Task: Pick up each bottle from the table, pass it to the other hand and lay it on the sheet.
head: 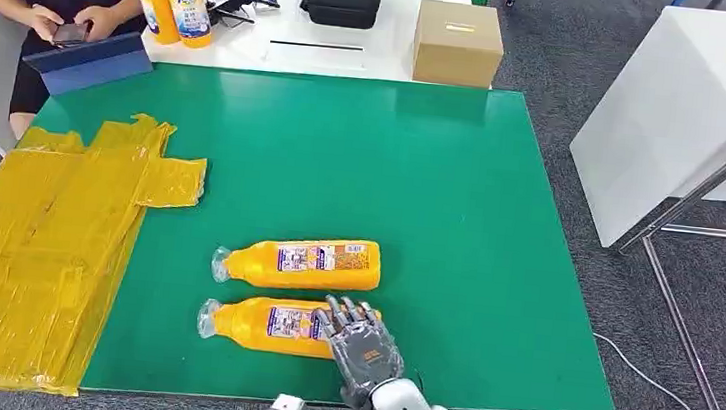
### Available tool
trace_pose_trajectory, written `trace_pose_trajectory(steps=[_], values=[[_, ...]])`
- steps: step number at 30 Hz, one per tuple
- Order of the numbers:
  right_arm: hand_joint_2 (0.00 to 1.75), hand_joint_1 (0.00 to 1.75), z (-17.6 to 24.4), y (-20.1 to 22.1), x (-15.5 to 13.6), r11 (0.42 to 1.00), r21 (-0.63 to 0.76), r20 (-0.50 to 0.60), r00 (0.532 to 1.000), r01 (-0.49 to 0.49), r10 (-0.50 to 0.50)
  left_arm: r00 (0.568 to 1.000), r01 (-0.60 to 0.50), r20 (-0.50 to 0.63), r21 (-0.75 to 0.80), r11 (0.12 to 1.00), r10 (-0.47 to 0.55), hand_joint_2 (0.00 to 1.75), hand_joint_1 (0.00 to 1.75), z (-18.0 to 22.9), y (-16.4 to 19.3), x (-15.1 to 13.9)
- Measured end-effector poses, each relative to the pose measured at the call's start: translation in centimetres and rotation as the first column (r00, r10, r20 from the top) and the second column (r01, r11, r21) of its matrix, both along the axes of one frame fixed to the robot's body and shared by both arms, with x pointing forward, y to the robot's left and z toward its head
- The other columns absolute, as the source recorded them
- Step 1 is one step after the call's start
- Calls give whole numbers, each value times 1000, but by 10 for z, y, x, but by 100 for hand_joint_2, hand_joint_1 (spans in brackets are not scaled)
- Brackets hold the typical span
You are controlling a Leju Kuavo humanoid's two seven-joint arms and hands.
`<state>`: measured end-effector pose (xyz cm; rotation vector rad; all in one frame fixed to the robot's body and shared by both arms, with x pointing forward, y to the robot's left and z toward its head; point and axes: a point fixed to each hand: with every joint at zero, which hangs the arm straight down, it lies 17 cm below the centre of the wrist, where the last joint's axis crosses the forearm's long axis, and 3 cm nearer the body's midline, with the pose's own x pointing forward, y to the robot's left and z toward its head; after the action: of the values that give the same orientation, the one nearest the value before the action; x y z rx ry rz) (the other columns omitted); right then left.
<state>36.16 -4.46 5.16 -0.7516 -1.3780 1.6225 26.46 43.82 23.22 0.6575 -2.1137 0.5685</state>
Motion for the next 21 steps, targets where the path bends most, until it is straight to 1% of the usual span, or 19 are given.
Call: trace_pose_trajectory(steps=[8, 9, 10, 11, 12, 13, 14, 15, 16, 17, 18, 21], values=[[175, 0, -21, -15, 18, 999, -15, -46, 998, 47, -47, 999, -39, -7, -22, 999, 39, 0, 0, -4, 6, -10], [175, 35, -24, -16, 20, 999, -13, -56, 997, 49, -50, 999, -41, -5, -26, 999, 40, 0, 0, -4, 7, -11], [175, 140, -27, -17, 22, 998, -14, -67, 996, 53, -54, 999, -42, -4, -28, 999, 42, 0, 0, -4, 8, -11], [175, 157, -29, -17, 25, 998, -12, -75, 995, 59, -59, 999, -44, -4, -29, 999, 44, 0, 0, -4, 8, -12], [175, 154, -31, -18, 27, 998, -6, -87, 994, 61, -61, 999, -45, -2, -34, 998, 45, 0, 0, -5, 9, -13], [175, 157, -33, -19, 28, 998, -9, -92, 994, 63, -64, 999, -46, -1, -36, 998, 46, 0, 0, -5, 9, -13], [175, 154, -37, -21, 30, 997, -11, -104, 992, 73, -74, 999, -47, -1, -36, 998, 47, 0, 0, -5, 10, -14], [175, 157, -37, -22, 32, 997, -10, -106, 991, 76, -77, 999, -46, 0, -38, 998, 46, 0, 0, -5, 11, -16], [175, 152, -37, -23, 34, 997, -8, -106, 991, 79, -79, 999, -46, 1, -40, 998, 46, 0, 0, -5, 11, -16], [175, 152, -38, -23, 35, 997, -7, -110, 991, 81, -81, 999, -42, 2, -38, 998, 42, 0, 0, -5, 11, -17], [175, 155, -37, -24, 37, 997, -6, -112, 990, 83, -83, 999, -38, 4, -38, 999, 39, 0, 0, -4, 11, -17], [175, 155, -37, -24, 38, 996, -2, -120, 989, 87, -87, 999, -35, 7, -41, 999, 35, 0, 0, -4, 13, -19]])
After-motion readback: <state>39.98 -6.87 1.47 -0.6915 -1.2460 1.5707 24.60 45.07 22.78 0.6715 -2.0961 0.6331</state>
